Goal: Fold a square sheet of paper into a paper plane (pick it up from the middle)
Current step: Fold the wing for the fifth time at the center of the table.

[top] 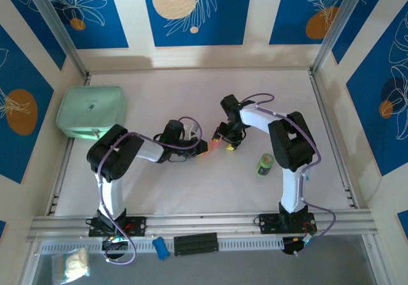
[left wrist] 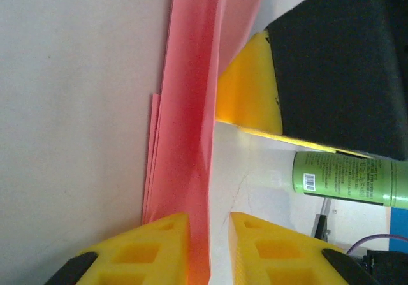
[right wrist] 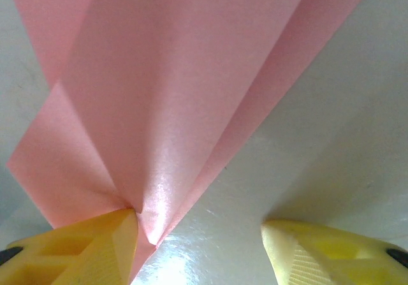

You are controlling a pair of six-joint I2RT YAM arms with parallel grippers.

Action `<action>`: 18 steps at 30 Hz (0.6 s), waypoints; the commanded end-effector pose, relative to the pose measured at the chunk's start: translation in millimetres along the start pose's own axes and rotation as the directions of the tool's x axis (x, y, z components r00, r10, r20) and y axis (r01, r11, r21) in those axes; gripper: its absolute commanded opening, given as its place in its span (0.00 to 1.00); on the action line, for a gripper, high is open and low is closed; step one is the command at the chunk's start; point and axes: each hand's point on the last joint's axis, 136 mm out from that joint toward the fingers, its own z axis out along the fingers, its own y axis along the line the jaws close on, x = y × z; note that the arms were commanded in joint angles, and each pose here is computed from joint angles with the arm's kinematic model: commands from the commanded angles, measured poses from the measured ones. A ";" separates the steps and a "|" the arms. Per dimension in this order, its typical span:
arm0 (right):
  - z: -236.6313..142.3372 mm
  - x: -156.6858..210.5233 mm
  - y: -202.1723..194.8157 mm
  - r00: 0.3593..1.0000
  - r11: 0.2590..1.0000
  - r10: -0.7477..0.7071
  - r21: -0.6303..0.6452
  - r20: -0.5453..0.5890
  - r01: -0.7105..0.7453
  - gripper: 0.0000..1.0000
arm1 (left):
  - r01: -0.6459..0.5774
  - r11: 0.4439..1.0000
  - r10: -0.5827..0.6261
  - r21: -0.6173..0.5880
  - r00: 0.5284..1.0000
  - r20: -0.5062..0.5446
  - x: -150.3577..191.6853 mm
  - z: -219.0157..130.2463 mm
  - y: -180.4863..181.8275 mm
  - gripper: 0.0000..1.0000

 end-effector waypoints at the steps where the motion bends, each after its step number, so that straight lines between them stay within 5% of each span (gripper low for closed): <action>1: 50.8 -11.2 -42.3 0.999 0.987 0.021 0.161 0.029 -0.025 0.58 | -0.032 0.998 0.034 -0.046 0.998 0.044 -8.1 -12.0 3.5 0.25; 18: 55.5 -9.4 -44.7 1.000 0.984 0.028 0.173 0.013 -0.030 0.56 | -0.234 0.968 0.230 -0.090 0.972 -0.056 3.7 -2.8 -12.8 0.33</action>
